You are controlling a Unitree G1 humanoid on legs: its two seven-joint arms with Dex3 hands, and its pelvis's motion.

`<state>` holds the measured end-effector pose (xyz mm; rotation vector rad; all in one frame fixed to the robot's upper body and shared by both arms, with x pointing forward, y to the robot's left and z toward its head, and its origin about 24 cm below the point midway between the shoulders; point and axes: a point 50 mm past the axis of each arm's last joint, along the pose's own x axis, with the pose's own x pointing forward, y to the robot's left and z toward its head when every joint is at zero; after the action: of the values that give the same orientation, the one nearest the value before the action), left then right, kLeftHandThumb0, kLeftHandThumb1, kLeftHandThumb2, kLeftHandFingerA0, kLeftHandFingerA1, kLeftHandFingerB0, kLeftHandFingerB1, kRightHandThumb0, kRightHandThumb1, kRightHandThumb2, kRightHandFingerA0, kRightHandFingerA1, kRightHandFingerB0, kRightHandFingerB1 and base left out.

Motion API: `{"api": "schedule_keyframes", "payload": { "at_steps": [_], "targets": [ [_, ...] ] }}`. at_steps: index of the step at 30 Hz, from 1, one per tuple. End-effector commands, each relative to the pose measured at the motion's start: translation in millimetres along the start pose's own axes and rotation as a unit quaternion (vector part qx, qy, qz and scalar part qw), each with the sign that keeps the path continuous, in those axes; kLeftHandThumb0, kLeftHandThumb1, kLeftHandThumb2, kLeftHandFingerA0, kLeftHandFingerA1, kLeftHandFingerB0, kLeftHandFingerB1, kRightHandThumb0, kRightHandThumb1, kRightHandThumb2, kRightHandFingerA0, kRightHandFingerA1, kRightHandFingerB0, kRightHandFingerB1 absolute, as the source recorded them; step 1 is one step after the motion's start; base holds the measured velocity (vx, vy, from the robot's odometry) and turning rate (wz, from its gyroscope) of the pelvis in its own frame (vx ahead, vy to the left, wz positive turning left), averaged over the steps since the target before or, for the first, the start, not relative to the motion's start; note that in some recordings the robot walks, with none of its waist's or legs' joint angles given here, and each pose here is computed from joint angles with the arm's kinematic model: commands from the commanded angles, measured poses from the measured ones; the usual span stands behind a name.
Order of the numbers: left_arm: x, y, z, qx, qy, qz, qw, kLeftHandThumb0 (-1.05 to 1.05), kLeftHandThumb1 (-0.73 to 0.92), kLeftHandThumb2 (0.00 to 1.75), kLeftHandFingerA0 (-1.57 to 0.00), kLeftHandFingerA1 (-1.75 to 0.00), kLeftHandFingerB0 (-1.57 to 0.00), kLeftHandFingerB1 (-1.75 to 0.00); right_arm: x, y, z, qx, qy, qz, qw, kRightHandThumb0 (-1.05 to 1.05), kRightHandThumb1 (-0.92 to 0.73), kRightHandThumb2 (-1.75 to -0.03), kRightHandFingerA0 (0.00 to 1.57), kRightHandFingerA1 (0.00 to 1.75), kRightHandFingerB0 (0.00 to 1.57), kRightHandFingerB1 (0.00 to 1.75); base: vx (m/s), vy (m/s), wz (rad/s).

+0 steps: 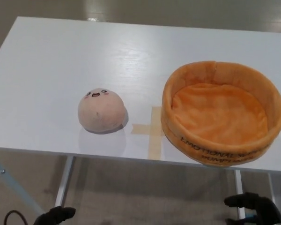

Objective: Use the left hand to pick up the pink round toy on the left and place it inside the orange plate on the desk.

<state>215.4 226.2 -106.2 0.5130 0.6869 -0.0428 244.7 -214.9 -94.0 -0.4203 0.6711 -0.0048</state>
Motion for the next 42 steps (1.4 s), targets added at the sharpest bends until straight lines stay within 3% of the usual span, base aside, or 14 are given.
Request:
{"api": "schedule_keyframes", "payload": {
  "at_steps": [1, 4, 5, 6, 12, 13, 23, 25, 28, 30, 31, 32, 36, 42],
  "targets": [
    [-9, -6, -16, 0.014, -0.006, -0.005, 1.000, -0.36, 0.57, 0.57, -0.30, -0.37, -0.38, -0.34, -9, 5, -19, -0.003, -0.001, -0.003, 1.000, -0.14, -0.56, -0.56, 0.54, 0.84, 0.54, 0.75, 0.00, 0.000, 0.00],
    [-15, -13, -25, 0.007, -0.008, -0.014, 1.000, -0.41, 0.57, 0.58, -0.30, -0.36, -0.32, -0.31, -13, 7, -30, 0.009, 0.007, -0.005, 1.000, -0.19, -0.56, -0.56, 0.51, 0.83, 0.49, 0.73, 0.00, 0.000, 0.00],
    [-17, -14, -27, 0.009, -0.010, -0.018, 1.000, -0.45, 0.56, 0.58, -0.28, -0.35, -0.27, -0.30, -15, 7, -32, 0.013, 0.006, -0.009, 1.000, -0.23, -0.54, -0.56, 0.56, 0.89, 0.51, 0.77, 0.00, 0.000, 0.00],
    [-17, -15, -27, 0.011, -0.015, -0.027, 0.999, -0.25, 0.39, 0.93, -0.12, -0.53, -0.11, -0.51, -16, 7, -33, 0.019, 0.002, -0.017, 1.000, -0.24, -0.53, -0.56, 0.56, 0.89, 0.51, 0.77, 0.00, 0.000, 0.00],
    [-20, -18, -25, 0.014, -0.046, -0.058, 0.997, -0.22, 0.39, 0.91, -0.09, -0.52, -0.09, -0.51, -16, 7, -32, 0.022, -0.001, -0.024, 0.999, -0.28, -0.54, -0.55, 0.51, 0.89, 0.47, 0.77, 0.00, 0.000, 0.00],
    [-20, -18, -23, 0.018, -0.053, -0.062, 0.997, -0.40, 0.46, 0.62, -0.20, -0.35, -0.20, -0.33, -15, 7, -31, 0.022, -0.003, -0.026, 0.999, -0.30, -0.54, -0.54, 0.50, 0.89, 0.46, 0.76, 0.00, 0.000, 0.00],
    [-37, -14, -20, 0.054, -0.147, -0.107, 0.982, -0.32, 0.48, 0.60, -0.17, -0.35, -0.17, -0.32, -12, 2, -23, 0.016, -0.012, -0.030, 0.999, -0.36, -0.56, -0.56, 0.50, 0.86, 0.44, 0.73, 0.00, 0.000, 0.00],
    [-50, -13, -18, 0.039, -0.192, -0.121, 0.973, -0.18, 0.51, 0.55, -0.11, -0.29, -0.17, -0.29, -11, 0, -22, 0.021, -0.014, -0.031, 0.999, -0.36, -0.55, -0.56, 0.52, 0.87, 0.45, 0.74, 0.00, 0.000, 0.00],
    [-57, -11, -12, 0.050, -0.217, -0.136, 0.965, -0.15, 0.51, 0.56, -0.10, -0.27, -0.16, -0.30, -10, -2, -20, 0.024, -0.012, -0.032, 0.999, -0.36, -0.55, -0.56, 0.51, 0.86, 0.44, 0.73, 0.00, 0.000, 0.00],
    [-71, -6, -4, 0.087, -0.259, -0.161, 0.948, -0.19, 0.52, 0.56, -0.14, -0.29, -0.12, -0.28, -9, -2, -19, 0.029, -0.013, -0.030, 0.999, -0.35, -0.55, -0.56, 0.50, 0.86, 0.45, 0.74, 0.00, 0.000, 0.00],
    [-78, -4, -1, 0.095, -0.274, -0.175, 0.941, -0.18, 0.50, 0.55, -0.27, -0.32, -0.13, -0.29, -9, -2, -20, 0.025, -0.013, -0.030, 0.999, -0.34, -0.55, -0.55, 0.51, 0.86, 0.46, 0.74, 0.00, 0.000, 0.00],
    [-84, -1, 4, 0.108, -0.290, -0.192, 0.931, -0.22, 0.49, 0.55, -0.28, -0.33, -0.17, -0.29, -9, -1, -19, 0.020, -0.013, -0.031, 0.999, -0.33, -0.55, -0.56, 0.53, 0.87, 0.47, 0.74, 0.00, 0.000, 0.00],
    [-100, 4, 23, 0.149, -0.337, -0.233, 0.900, -0.32, 0.46, 0.60, -0.28, -0.35, -0.29, -0.34, -8, -2, -16, 0.021, -0.016, -0.029, 0.999, -0.30, -0.55, -0.56, 0.52, 0.87, 0.46, 0.75, 0.00, 0.000, 0.00],
    [-120, 4, 50, 0.124, -0.410, -0.262, 0.865, -0.23, 0.47, 0.58, -0.28, -0.35, -0.28, -0.32, -7, -2, -13, 0.015, -0.022, -0.033, 0.999, -0.27, -0.54, -0.55, 0.55, 0.89, 0.49, 0.76, 0.00, 0.000, 0.00]
  ]
}}
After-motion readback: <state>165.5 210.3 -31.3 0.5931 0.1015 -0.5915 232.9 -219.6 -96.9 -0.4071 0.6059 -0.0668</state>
